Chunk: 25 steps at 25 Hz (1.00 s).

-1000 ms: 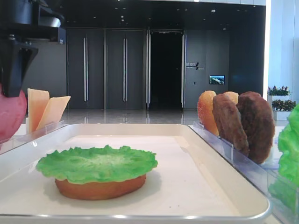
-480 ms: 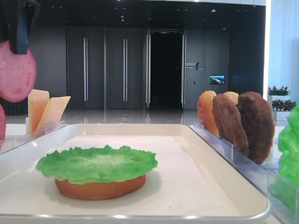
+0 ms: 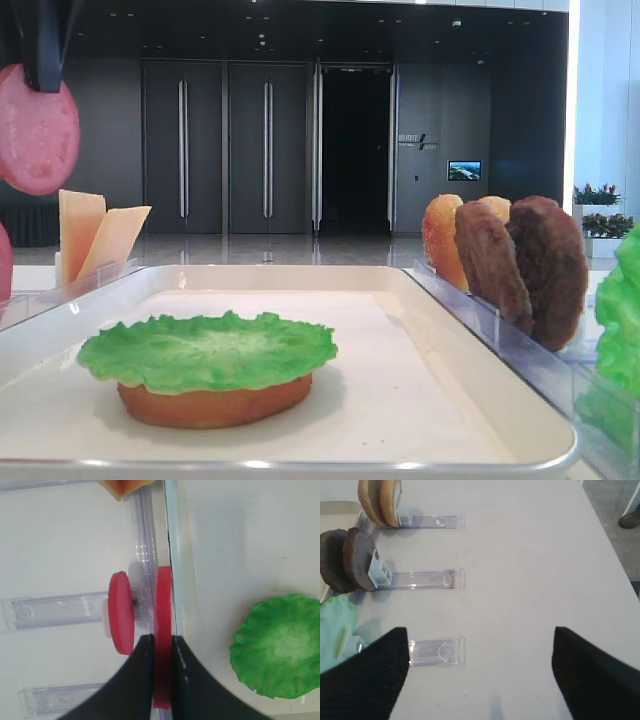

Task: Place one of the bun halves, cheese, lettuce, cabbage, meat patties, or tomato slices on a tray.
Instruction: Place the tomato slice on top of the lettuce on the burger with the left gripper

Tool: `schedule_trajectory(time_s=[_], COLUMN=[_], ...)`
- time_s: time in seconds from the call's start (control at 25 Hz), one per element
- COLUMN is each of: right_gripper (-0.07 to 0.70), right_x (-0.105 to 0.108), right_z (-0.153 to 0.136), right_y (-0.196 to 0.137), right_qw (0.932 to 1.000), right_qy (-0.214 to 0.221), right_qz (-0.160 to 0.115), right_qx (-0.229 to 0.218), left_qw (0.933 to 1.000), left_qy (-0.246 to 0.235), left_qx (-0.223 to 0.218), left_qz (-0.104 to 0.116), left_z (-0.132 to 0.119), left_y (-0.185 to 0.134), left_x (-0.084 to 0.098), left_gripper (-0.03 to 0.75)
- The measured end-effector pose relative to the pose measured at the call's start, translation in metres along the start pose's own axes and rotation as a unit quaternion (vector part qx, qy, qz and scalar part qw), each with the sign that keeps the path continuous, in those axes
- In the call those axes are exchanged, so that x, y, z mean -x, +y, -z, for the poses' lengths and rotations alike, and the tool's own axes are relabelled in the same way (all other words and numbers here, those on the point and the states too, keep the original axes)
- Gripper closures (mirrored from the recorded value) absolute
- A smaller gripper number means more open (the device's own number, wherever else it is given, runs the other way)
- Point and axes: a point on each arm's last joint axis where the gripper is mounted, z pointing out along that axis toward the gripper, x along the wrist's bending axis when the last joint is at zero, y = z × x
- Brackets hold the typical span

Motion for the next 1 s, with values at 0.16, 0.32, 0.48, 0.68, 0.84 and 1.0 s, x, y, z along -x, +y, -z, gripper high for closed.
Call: schedule_trajectory(time_s=[0.16,0.32,0.48,0.68,0.84,1.0], right_gripper=[0.052,0.052,0.052,0.052,0.052,0.052], right_x=[0.000,0.000,0.000,0.000,0.000,0.000], right_z=[0.000,0.000,0.000,0.000,0.000,0.000], right_y=[0.000,0.000,0.000,0.000,0.000,0.000], right_qw=[1.0000,1.0000,1.0000,1.0000,1.0000,1.0000], right_qy=[0.000,0.000,0.000,0.000,0.000,0.000], right_qz=[0.000,0.000,0.000,0.000,0.000,0.000], right_qx=[0.000,0.000,0.000,0.000,0.000,0.000], left_qw=[0.9999,0.9997,0.9997,0.9995,0.9991,0.9990], left_qy=[-0.007,-0.018,-0.020,-0.025,-0.031,-0.036], left_qx=[0.009,0.011,0.007,0.009,0.020,0.013], left_qz=[0.003,0.009,0.014,0.018,0.022,0.025], left_z=[0.009,0.017,0.022,0.032,0.042,0.040], left_y=[-0.003,-0.013,-0.032,-0.055,-0.063,-0.066], left_x=[-0.001,-0.004,-0.011,-0.021,-0.025,-0.024], left_gripper=[0.664,0.664,0.664,0.664,0.664,0.664])
